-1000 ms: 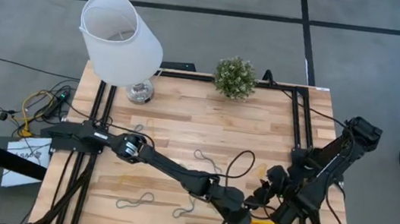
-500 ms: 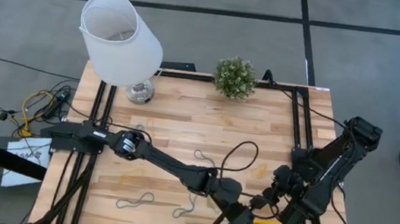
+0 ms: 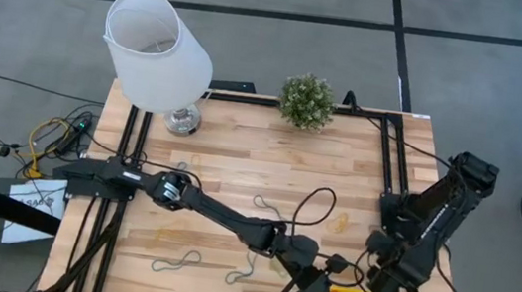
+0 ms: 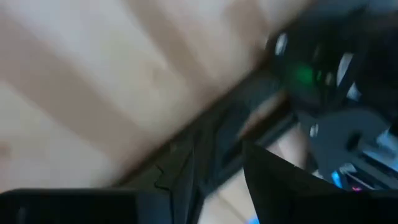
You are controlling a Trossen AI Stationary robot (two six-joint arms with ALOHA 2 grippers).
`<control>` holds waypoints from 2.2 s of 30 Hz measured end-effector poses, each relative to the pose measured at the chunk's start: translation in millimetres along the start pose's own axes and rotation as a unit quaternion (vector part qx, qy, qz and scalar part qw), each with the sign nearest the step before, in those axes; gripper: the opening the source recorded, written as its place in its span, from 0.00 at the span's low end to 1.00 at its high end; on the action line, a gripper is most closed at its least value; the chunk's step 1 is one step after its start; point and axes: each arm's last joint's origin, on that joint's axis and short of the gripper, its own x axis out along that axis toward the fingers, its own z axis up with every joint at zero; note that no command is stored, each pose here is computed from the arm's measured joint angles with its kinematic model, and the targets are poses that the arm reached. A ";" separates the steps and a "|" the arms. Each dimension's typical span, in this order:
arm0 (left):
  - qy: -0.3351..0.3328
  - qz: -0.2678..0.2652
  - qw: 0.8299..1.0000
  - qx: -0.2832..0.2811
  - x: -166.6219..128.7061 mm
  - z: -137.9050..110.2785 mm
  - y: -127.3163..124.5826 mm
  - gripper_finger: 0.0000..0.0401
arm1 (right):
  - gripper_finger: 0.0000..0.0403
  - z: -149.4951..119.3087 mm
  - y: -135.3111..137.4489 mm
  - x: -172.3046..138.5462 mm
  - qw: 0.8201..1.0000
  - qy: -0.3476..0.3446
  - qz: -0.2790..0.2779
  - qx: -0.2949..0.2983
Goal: Pick and place rubber bands into bin
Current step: Put the yellow rubber band into the yellow basket
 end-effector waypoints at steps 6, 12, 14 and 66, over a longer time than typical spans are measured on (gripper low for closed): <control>-0.017 0.006 1.000 -0.006 0.6 -4.5 5.4 0.00 | 0.33 -26.6 -3.6 3.8 0.999 -0.023 -0.011 0.021; -0.009 0.010 1.000 -0.018 2.6 -17.2 3.4 0.00 | 0.33 -42.5 -4.3 7.8 0.997 -0.048 0.004 0.063; 0.004 0.018 1.000 -0.018 3.9 -21.8 1.0 0.00 | 0.33 -44.6 -4.4 8.3 0.996 -0.050 0.007 0.073; 0.014 0.088 0.991 -0.099 -15.7 -33.1 39.2 0.55 | 0.33 -32.9 20.7 0.5 0.955 -0.228 0.179 0.058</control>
